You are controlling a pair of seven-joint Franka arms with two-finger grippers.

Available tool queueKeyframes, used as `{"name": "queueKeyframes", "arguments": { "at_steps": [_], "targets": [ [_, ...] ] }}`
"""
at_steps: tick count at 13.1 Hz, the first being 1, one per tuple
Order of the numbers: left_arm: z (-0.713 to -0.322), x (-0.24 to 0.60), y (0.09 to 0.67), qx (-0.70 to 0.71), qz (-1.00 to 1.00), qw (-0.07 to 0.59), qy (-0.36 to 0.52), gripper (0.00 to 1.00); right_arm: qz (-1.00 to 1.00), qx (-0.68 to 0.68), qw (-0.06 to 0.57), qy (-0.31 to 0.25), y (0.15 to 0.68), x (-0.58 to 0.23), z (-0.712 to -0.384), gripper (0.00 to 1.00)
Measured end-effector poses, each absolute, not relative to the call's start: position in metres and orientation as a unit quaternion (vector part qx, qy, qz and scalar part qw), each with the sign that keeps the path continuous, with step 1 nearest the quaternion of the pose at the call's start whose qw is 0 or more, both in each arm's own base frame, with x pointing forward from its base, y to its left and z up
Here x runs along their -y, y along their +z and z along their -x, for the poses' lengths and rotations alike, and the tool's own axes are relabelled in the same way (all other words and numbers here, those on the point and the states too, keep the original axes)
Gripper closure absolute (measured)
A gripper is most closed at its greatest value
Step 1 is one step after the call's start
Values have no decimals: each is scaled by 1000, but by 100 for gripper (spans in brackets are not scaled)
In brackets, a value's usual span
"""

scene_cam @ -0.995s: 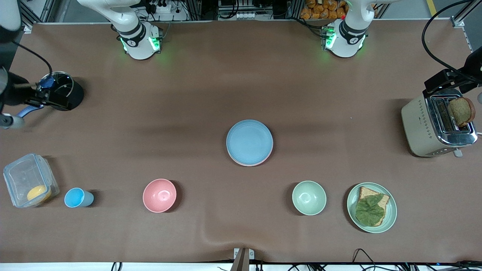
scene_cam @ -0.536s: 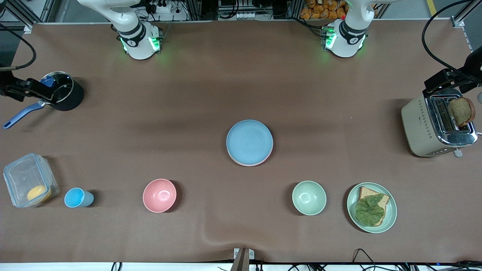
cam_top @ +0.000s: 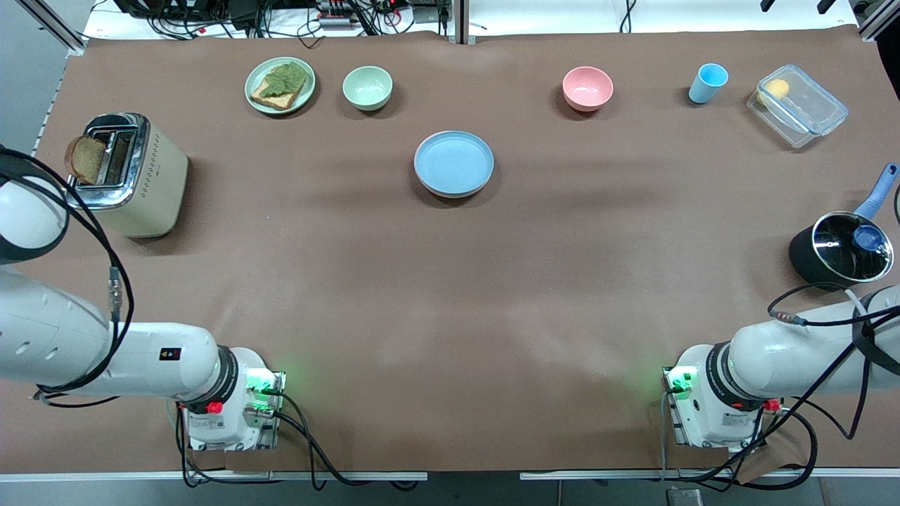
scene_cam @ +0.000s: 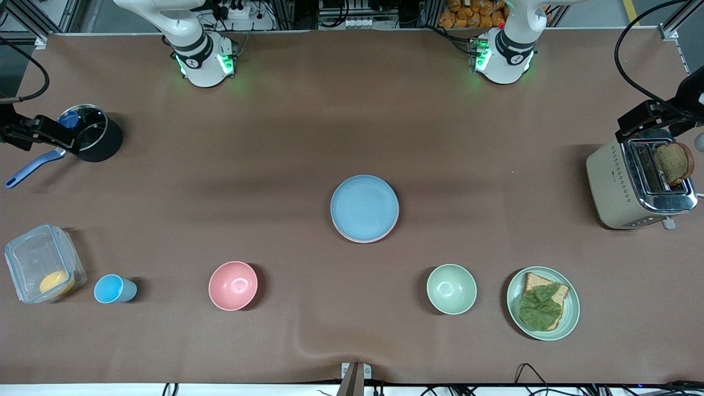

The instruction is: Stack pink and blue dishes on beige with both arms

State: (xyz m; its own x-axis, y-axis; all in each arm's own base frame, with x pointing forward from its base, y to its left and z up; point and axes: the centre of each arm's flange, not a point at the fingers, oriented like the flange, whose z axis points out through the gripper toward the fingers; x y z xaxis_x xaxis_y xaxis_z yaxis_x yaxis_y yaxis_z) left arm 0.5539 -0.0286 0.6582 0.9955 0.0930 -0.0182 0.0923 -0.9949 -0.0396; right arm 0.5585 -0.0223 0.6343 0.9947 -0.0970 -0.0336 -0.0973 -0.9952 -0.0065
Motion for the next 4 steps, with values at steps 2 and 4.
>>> {"name": "queueKeyframes", "arguments": {
  "at_steps": [2,4],
  "targets": [
    [-554,34,658,42,999,19,10,0,999,-45,4,17,634,19,-559,0],
    [-554,36,658,40,999,19,10,0,999,-43,4,17,634,16,-559,0]
  ]
}}
